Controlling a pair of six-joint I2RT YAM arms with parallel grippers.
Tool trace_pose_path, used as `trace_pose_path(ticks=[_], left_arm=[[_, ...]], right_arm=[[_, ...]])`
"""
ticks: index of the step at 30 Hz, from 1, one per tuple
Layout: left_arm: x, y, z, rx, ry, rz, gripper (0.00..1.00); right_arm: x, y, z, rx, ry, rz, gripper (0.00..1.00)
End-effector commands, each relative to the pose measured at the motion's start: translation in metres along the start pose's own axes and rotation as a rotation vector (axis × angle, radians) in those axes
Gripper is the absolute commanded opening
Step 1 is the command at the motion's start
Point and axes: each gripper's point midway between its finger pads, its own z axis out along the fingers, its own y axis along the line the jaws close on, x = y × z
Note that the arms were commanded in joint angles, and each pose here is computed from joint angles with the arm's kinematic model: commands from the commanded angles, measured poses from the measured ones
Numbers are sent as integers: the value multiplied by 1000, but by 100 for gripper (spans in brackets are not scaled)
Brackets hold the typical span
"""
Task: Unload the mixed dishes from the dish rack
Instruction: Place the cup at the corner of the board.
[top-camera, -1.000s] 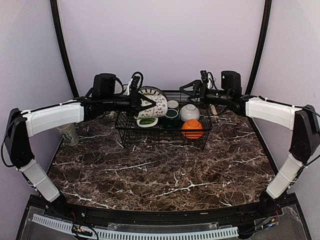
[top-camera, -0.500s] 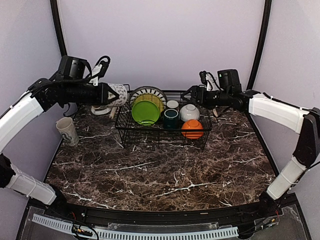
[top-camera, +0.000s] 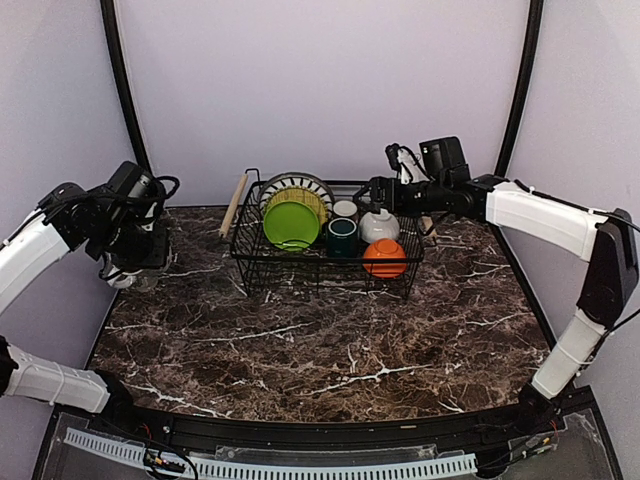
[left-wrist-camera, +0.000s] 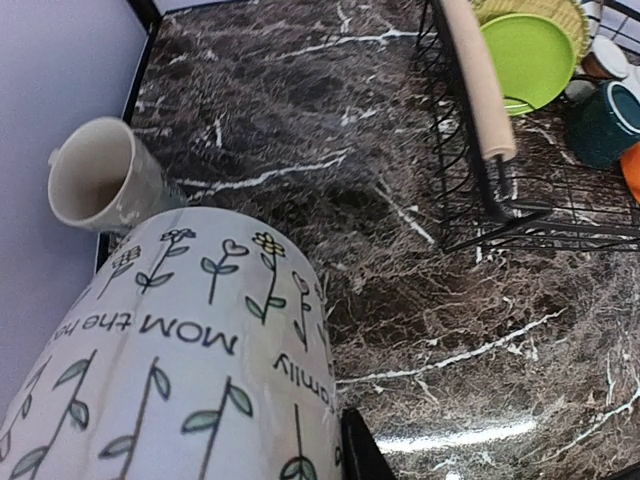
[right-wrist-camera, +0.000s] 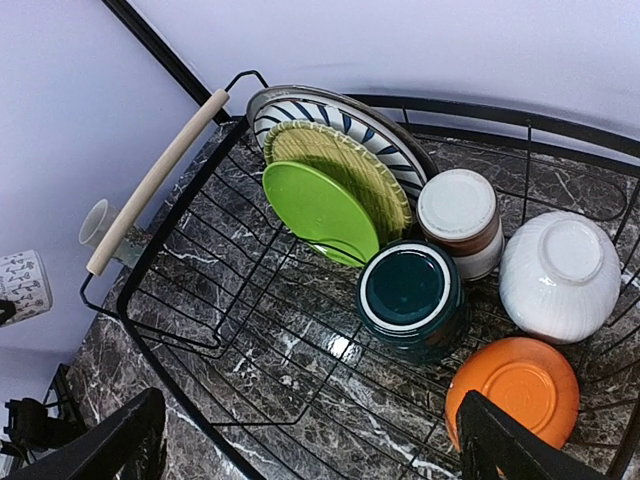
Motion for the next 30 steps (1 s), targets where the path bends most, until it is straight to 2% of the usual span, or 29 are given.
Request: trace_pose_path(ticks=[1,5,10,16,20,24,30], left_arm=[[27,31,10,-115,55,-180,1],[59,48,28,-153,144,-386,1],[77,68,34,-215,152,-587,1],[91,93,46,-320,164,-724,1],[99,104,59,-356,215,-816,1],[108,112,68,-411,271,-849,1],[107,120,82,-415,278,-880,1]], right_arm=[[-7,4,6,6,-5,-38,99],[-7,4,11,0,4,-40,99],[-4,3,12,10,16,-40,99],[-1,0,11,35,30,-52,99],[2,0,12,37,60,-64,99],[9,-6,19,58,108,-64,99],[10,0,20,70,110,-67,99]])
